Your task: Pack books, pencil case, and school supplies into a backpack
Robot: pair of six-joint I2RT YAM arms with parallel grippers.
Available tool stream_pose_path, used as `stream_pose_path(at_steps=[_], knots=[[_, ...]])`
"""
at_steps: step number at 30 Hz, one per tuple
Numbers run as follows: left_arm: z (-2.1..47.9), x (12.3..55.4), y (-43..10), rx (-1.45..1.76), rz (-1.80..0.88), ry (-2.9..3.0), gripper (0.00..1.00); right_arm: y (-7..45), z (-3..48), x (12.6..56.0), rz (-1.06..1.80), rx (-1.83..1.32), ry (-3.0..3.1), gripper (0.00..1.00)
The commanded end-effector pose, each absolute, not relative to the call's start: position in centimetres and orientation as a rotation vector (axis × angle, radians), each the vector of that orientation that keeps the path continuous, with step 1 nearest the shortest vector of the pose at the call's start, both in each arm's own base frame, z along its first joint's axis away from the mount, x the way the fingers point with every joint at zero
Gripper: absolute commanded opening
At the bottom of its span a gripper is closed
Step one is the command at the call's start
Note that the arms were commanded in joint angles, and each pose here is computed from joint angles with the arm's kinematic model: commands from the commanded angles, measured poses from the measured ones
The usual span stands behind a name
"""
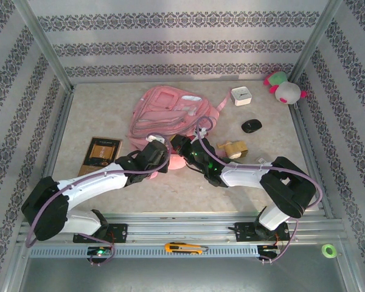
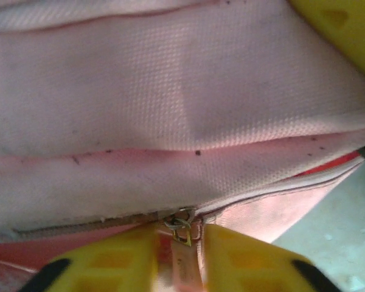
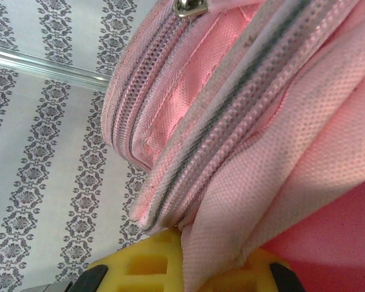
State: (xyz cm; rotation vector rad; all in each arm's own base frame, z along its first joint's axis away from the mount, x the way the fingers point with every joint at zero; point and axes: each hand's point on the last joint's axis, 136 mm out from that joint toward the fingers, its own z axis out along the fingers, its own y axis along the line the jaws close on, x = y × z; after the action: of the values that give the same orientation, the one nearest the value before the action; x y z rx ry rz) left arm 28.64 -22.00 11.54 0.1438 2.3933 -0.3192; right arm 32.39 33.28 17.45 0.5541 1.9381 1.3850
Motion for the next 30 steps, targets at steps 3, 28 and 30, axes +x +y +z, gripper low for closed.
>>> stream_pose_path(at_steps=[3,28,30], knots=[[11.9,29.2,-21.3,0.141,-0.240,2.355,0.00,34.3,22.9,32.1,1.541,0.471,1.789,0.00],[13.5,28.2,-14.0,0.227,-0.301,2.308,0.00,23.2,25.1,27.0,1.806,-0.046,2.171,0.00],[13.5,28.8,-13.8,0.225,-0.298,2.300,0.00,22.7,25.7,26.9,1.837,-0.089,2.164,0.00]])
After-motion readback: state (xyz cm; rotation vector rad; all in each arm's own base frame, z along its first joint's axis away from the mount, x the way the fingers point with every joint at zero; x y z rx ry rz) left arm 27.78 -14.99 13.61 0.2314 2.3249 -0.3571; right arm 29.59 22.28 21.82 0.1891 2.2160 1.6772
